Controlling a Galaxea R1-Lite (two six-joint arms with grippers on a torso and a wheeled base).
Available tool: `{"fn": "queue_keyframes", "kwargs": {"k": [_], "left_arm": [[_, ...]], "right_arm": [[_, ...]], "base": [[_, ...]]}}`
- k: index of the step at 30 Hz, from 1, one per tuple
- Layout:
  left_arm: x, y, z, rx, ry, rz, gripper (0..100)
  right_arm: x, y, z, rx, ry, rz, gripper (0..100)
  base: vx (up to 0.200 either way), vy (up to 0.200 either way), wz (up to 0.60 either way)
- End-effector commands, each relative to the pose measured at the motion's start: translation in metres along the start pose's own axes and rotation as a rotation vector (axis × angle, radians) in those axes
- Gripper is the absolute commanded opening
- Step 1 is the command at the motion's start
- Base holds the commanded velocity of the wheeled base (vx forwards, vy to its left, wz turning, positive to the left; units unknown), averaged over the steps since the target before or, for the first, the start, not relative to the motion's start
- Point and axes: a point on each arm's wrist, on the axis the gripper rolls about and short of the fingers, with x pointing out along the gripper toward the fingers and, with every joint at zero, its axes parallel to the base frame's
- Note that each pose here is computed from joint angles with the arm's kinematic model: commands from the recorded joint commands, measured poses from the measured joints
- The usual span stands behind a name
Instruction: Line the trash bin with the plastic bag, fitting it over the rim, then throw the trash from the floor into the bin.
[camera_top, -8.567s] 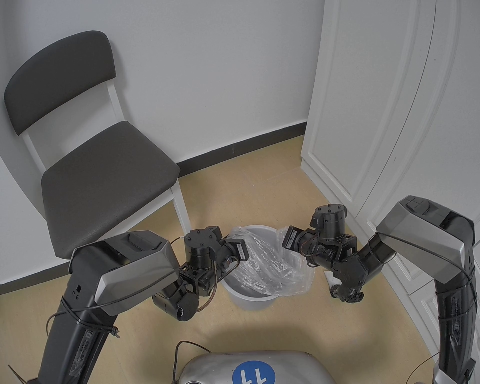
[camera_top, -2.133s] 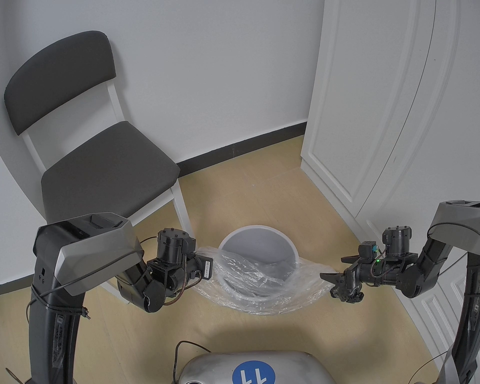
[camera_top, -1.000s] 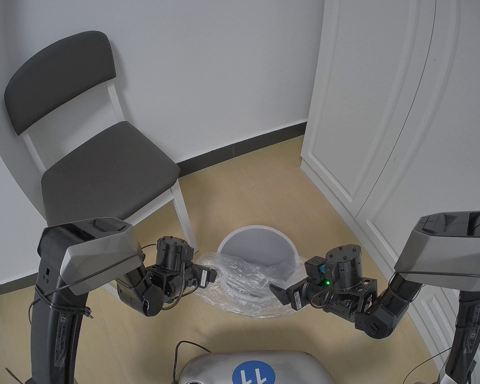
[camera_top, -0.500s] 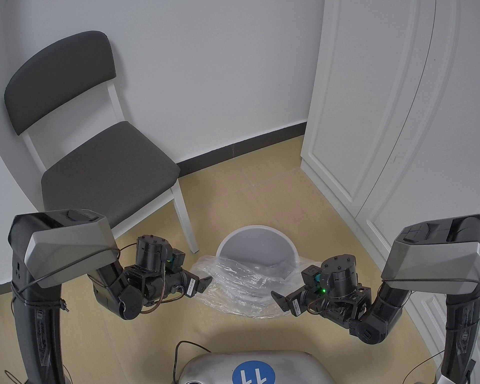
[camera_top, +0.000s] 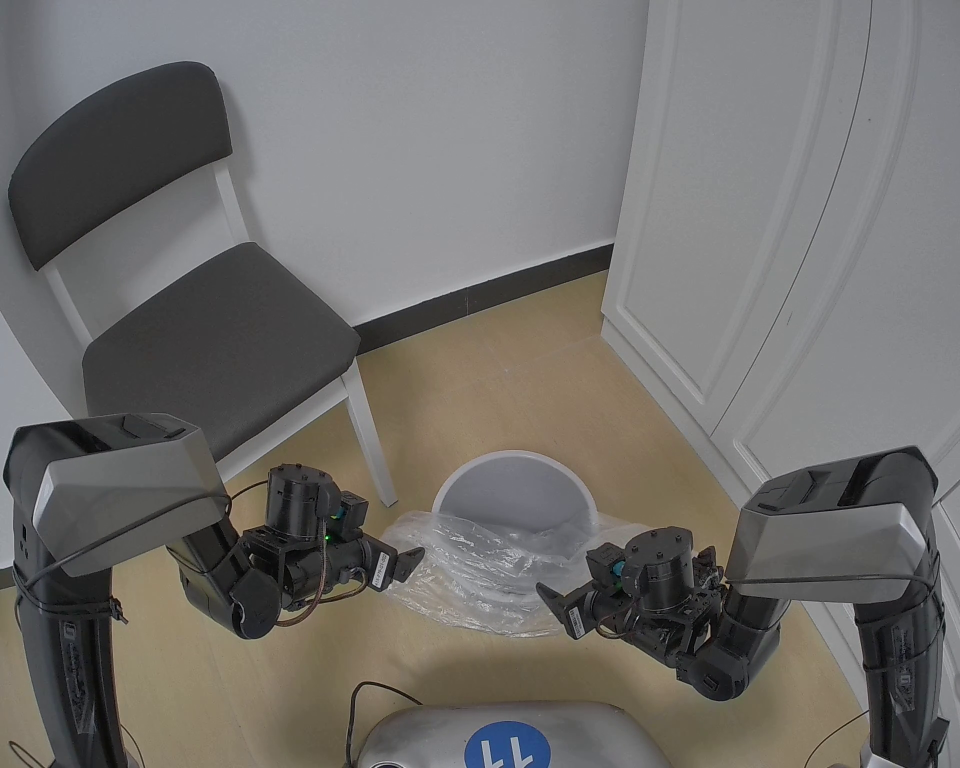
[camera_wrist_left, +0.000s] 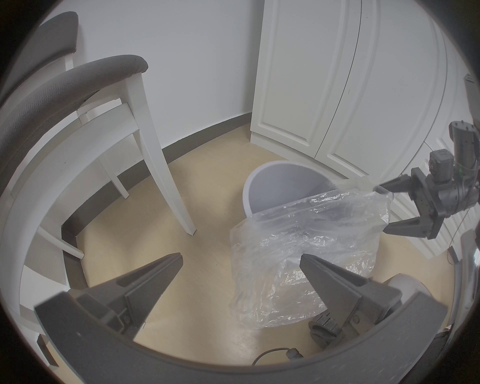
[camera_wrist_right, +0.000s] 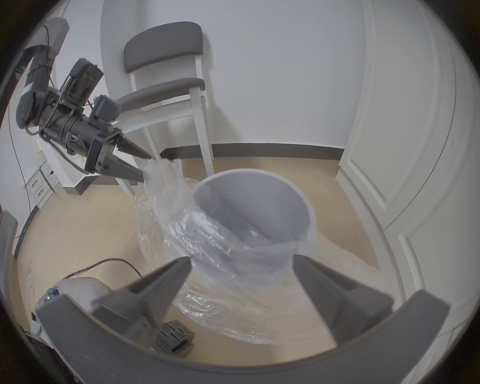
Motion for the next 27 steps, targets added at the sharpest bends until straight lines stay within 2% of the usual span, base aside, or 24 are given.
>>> {"fn": "queue_keyframes", "kwargs": {"k": [1,6,9,11,12,17,22,27], "left_arm": [[0.000,0.000,0.001,0.000,-0.006,0.000,100],[-0.001,0.000,0.003,-0.001,-0.013,0.003,100],[-0.001,0.000,0.007,0.000,-0.040,0.006,100],[-0.001,0.000,0.007,-0.001,-0.048,0.009,100],[0.001,-0.002,0.008,0.002,-0.065,0.009,100],[0.000,-0.003,0.011,0.000,-0.084,0.013,100],[-0.002,-0.003,0.014,-0.001,-0.113,0.016,100],[-0.001,-0.005,0.015,0.004,-0.132,0.012,100]], "right_arm": [[0.005,0.002,-0.005,0.000,0.008,0.004,0],[0.010,-0.003,0.001,0.018,-0.025,-0.013,0],[0.020,-0.014,0.015,0.062,-0.100,-0.052,0],[0.023,-0.017,0.018,0.076,-0.114,-0.063,0],[0.033,-0.025,0.024,0.104,-0.147,-0.104,0],[0.070,-0.047,0.037,0.139,-0.237,-0.185,0],[0.099,-0.063,0.051,0.150,-0.241,-0.226,0],[0.129,-0.074,0.073,0.164,-0.308,-0.266,0]], "base": [[0.000,0.000,0.00],[0.000,0.000,0.00],[0.000,0.000,0.00],[0.000,0.000,0.00],[0.000,0.000,0.00],[0.000,0.000,0.00],[0.000,0.000,0.00],[0.000,0.000,0.00]]}}
